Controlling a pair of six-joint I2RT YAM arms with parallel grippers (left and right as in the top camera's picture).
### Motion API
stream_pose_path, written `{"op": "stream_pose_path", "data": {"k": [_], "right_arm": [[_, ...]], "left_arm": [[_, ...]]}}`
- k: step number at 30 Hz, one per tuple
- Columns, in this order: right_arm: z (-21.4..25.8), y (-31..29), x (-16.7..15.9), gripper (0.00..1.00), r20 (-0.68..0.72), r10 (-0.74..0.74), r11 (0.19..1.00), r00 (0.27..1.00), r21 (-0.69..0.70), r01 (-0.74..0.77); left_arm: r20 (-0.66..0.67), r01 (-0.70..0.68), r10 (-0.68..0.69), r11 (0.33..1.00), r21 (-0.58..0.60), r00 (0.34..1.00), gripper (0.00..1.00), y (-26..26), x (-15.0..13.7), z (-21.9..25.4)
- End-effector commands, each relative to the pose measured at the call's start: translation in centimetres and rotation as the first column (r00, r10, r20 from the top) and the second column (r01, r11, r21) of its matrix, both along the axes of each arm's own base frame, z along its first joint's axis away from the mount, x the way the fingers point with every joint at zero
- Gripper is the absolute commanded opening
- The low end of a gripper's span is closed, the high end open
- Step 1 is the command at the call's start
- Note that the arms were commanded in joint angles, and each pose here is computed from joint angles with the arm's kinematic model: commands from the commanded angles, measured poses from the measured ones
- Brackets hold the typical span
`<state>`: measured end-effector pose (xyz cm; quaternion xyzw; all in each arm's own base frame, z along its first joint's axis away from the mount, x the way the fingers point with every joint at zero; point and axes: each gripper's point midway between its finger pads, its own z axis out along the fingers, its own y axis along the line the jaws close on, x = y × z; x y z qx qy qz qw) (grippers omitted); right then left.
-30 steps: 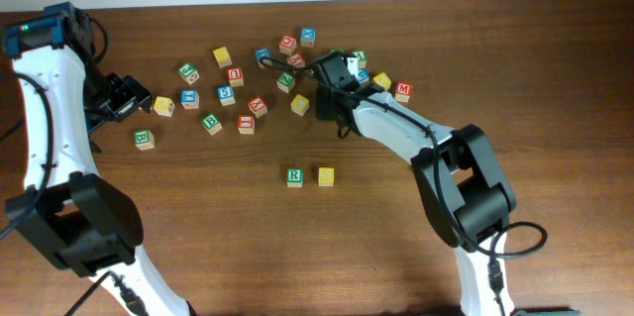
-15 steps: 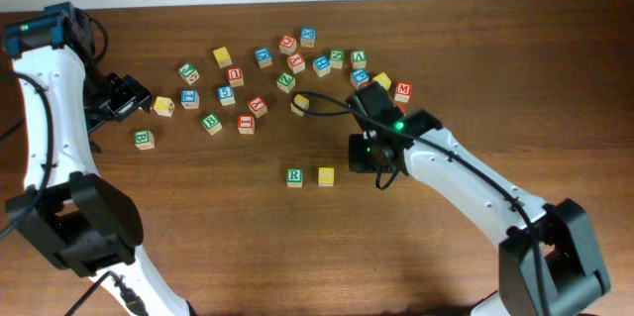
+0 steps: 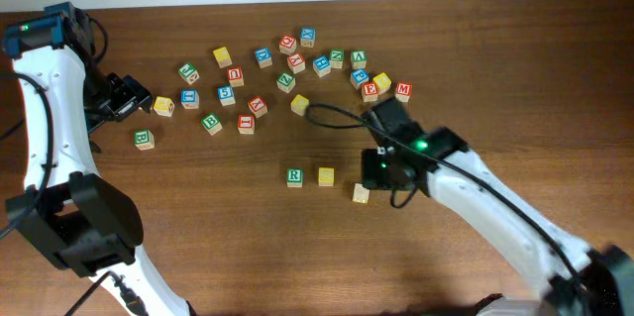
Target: Spell out RSS
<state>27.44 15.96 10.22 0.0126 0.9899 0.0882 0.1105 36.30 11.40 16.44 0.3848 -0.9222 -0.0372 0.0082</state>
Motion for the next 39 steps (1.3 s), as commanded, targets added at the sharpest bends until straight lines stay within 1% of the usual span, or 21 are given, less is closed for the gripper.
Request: {"op": "stream_pose_path", "data": {"k": [1, 2, 4, 6, 7, 10, 12, 17, 21, 24, 26, 28, 32, 33, 35, 38, 39], "right_arm": [[-0.5, 1.7, -2.2, 0.43, -0.030, 0.079, 0.997, 0.996, 0.009, -0.079], [-1.8, 2.4, -2.8, 0.49, -0.046, 0.058, 0.998, 0.997, 0.005, -0.057], [-4.5, 2.8, -3.0, 0.52, -0.044, -0.030, 0.999, 0.999, -0.044, 0.028], [-6.7, 2.2, -3.0, 0.52, -0.027, -0.111, 0.983, 0.993, -0.151, 0.106], [-7.4, 2.0, -3.2, 0.52, -0.033, -0.134, 0.976, 0.990, -0.178, 0.126], [-10.2, 2.3, -3.2, 0.51, -0.077, -0.132, 0.971, 0.988, -0.209, 0.113], [-11.1, 2.7, -2.8, 0.45, -0.076, -0.130, 0.973, 0.989, -0.202, 0.113], [-11.0, 3.6, -1.7, 0.45, -0.038, -0.125, 0.980, 0.991, -0.161, 0.117], [-11.0, 4.7, -2.2, 0.45, -0.076, -0.090, 0.991, 0.993, -0.109, 0.081], [-11.0, 3.5, -1.3, 0.45, -0.056, -0.126, 0.984, 0.990, -0.130, 0.118], [-10.9, 3.3, -1.1, 0.40, -0.053, -0.135, 0.984, 0.989, -0.128, 0.128], [-10.9, 3.3, -0.9, 0.32, -0.045, -0.135, 0.983, 0.990, -0.132, 0.128], [-10.8, 3.2, -0.5, 0.32, -0.025, -0.136, 0.982, 0.990, -0.133, 0.131], [-10.8, 3.4, -0.4, 0.32, -0.019, -0.117, 0.985, 0.993, -0.130, 0.113], [-10.9, 3.5, -0.6, 0.28, -0.034, -0.107, 0.987, 0.994, -0.124, 0.102], [-10.1, 4.2, -1.3, 0.27, -0.072, -0.045, 0.994, 0.996, -0.100, 0.038], [-9.5, 4.1, -1.6, 0.24, -0.092, -0.035, 0.994, 0.995, -0.103, 0.026]], "left_arm": [[0.001, -0.009, 0.009, 1.000, 0.012, 1.000, 0.99, 0.5, -0.2, 0.2], [0.001, -0.009, 0.009, 1.000, 0.013, 1.000, 0.99, 0.5, -0.2, 0.2], [0.001, -0.009, 0.009, 1.000, 0.012, 1.000, 0.99, 0.5, -0.2, 0.2], [0.001, -0.008, 0.008, 1.000, 0.012, 1.000, 0.99, 0.4, -0.2, 0.2], [0.001, -0.008, 0.008, 1.000, 0.012, 1.000, 0.99, 0.4, -0.2, 0.2], [0.001, -0.008, 0.008, 1.000, 0.012, 1.000, 0.99, 0.4, -0.2, 0.2], [0.001, -0.009, 0.009, 1.000, 0.012, 1.000, 0.99, 0.5, -0.2, 0.2], [0.001, -0.009, 0.009, 1.000, 0.012, 1.000, 0.99, 0.5, -0.2, 0.2], [0.001, -0.008, 0.008, 1.000, 0.012, 1.000, 0.99, 0.4, -0.2, 0.2], [0.001, -0.009, 0.009, 1.000, 0.012, 1.000, 0.99, 0.5, -0.2, 0.2], [0.001, -0.009, 0.009, 1.000, 0.012, 1.000, 0.99, 0.5, -0.2, 0.2], [0.001, -0.009, 0.009, 1.000, 0.012, 1.000, 0.99, 0.5, -0.2, 0.2], [0.001, -0.009, 0.009, 1.000, 0.012, 1.000, 0.99, 0.5, -0.2, 0.2], [0.001, -0.009, 0.009, 1.000, 0.013, 1.000, 0.99, 0.5, -0.2, 0.2], [0.001, -0.009, 0.009, 1.000, 0.012, 1.000, 0.99, 0.5, -0.2, 0.2], [0.001, -0.009, 0.009, 1.000, 0.012, 1.000, 0.99, 0.5, -0.2, 0.2], [0.001, -0.009, 0.009, 1.000, 0.012, 1.000, 0.99, 0.5, -0.2, 0.2]]}}
